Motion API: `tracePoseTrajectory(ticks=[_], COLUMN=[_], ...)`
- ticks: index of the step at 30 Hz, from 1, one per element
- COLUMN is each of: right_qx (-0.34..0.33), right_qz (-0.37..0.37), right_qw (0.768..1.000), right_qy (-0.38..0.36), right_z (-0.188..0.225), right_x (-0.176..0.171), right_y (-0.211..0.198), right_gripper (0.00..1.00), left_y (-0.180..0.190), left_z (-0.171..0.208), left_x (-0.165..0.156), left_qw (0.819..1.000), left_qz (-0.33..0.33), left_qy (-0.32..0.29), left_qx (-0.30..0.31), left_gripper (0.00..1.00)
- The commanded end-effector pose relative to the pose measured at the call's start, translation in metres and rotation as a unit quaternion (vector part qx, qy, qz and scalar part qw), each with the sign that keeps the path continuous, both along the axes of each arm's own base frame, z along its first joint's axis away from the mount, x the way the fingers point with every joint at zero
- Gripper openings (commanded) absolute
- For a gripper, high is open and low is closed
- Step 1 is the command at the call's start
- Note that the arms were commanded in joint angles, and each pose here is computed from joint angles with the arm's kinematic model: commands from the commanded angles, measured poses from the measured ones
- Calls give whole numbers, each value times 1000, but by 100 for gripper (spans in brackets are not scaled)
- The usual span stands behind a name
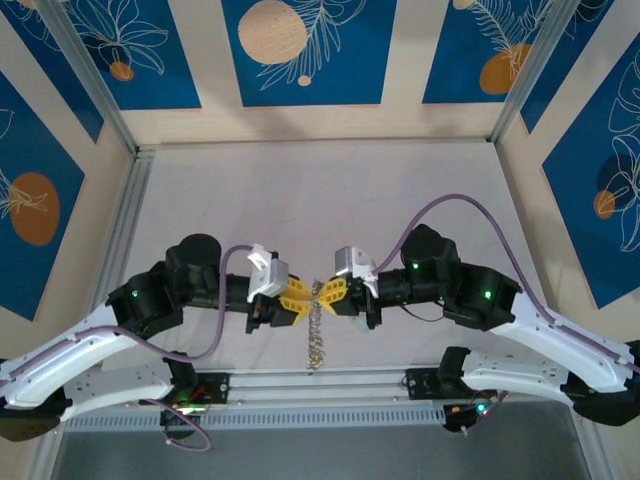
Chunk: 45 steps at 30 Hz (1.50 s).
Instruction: Put the keys on the keyring
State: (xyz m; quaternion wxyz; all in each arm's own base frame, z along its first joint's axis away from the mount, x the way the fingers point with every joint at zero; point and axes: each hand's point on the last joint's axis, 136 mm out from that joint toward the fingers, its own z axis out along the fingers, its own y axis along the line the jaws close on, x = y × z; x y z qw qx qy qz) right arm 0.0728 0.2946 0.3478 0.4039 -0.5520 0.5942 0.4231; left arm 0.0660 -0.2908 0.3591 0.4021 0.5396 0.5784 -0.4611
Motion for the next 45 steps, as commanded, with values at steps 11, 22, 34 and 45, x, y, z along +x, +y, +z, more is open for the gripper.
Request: tracePoseTrajectory(ticks=[11, 22, 34, 45], right_qx=[19, 22, 24, 23], right_qz=[28, 35, 41, 47], right_qw=[999, 999, 998, 998], right_qy=[-26, -30, -31, -32], right_z=[19, 18, 19, 19], right_x=[-9, -13, -14, -14], right_y=[6, 5, 8, 11], right_gripper=[0, 0, 0, 0], left_y=[-5, 2, 4, 6], left_z=[-15, -13, -10, -10], left_x=[5, 15, 20, 28], left_qw=[999, 998, 997, 995], left_qz=[-5, 32, 47, 67], left_qy=[-5, -30, -39, -52], left_qx=[40, 43, 42, 47], left_gripper=[25, 27, 32, 32])
